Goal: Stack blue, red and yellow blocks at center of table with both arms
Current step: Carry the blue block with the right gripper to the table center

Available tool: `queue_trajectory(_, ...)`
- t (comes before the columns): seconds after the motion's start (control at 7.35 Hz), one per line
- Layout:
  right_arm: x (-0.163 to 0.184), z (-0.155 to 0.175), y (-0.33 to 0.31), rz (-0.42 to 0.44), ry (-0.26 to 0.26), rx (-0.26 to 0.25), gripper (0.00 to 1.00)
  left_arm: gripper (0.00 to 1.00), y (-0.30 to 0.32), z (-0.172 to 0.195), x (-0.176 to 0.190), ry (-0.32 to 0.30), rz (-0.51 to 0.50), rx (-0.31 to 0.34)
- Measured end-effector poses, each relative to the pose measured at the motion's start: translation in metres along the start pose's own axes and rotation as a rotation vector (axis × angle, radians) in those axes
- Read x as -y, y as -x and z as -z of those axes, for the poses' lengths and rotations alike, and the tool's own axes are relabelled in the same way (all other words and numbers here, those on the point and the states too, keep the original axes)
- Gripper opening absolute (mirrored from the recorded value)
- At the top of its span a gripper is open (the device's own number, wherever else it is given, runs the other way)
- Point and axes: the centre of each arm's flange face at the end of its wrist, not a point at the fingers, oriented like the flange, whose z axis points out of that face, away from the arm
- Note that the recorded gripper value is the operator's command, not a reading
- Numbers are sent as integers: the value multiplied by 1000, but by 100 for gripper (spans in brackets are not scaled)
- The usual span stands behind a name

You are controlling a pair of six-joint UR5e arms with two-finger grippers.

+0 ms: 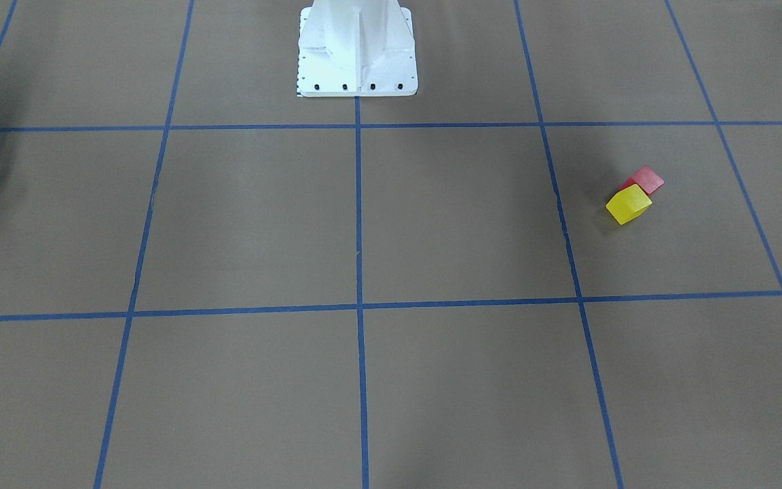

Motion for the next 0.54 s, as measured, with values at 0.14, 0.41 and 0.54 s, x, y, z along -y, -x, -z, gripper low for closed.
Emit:
queue_trajectory(0.14, 10, 27, 23, -15, -8, 12, 0, 100, 0, 0, 0, 0, 0, 0)
queue_trajectory(0.41, 68, 86, 120, -25, 16, -3, 0, 100, -1, 2, 0, -4, -2, 0)
queue_trajectory(0.54, 105, 105, 204, 23, 37, -42, 0, 100, -2, 4, 0, -8, -5, 0)
